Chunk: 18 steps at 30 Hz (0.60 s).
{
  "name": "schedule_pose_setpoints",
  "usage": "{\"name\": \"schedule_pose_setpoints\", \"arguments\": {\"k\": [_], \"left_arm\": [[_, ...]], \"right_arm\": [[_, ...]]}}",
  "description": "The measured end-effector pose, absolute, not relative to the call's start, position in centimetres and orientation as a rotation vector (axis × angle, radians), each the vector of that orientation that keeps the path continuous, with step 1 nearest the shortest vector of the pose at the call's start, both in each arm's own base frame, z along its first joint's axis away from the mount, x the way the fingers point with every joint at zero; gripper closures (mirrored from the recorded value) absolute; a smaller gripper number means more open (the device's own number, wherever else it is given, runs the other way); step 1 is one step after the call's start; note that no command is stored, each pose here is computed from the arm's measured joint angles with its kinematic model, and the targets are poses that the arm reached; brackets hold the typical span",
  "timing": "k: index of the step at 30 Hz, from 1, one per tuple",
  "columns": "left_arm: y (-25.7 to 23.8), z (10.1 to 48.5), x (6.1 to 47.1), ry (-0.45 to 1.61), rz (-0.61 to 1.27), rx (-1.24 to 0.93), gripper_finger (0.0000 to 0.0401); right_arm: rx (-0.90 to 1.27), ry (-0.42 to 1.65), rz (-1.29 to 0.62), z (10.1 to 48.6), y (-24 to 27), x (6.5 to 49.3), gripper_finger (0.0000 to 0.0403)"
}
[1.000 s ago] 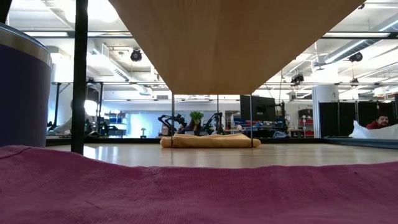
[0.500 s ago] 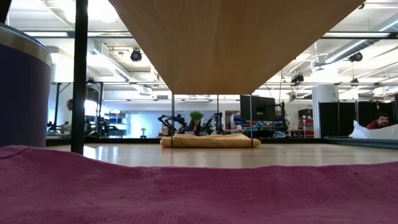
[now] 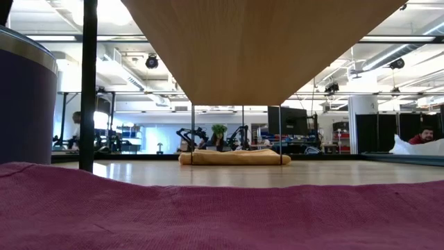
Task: Stack small to large cups/mugs on shelf
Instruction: Put the green mug on the shelf, then put the purple mug on the shelf
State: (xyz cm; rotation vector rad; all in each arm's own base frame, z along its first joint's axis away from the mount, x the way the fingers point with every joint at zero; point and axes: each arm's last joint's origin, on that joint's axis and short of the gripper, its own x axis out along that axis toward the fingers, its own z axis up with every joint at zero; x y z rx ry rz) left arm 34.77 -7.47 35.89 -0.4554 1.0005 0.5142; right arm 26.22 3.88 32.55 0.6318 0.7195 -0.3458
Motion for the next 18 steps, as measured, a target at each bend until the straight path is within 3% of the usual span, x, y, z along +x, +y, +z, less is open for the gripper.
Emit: {"name": "schedule_pose_setpoints", "arguments": {"k": [11,18], "left_arm": [[-9.4,37.4,33.1,0.983,0.428,-0.453,0.0289],[-10.6,40.2,29.8,0.922,0.356,-0.478,0.0289]], "right_arm": [[0.589,0.783,-0.302,32.7,5.4,24.8,0.0391],[0.634,0.738,-0.242,34.1,6.8,23.0,0.0341]]}}
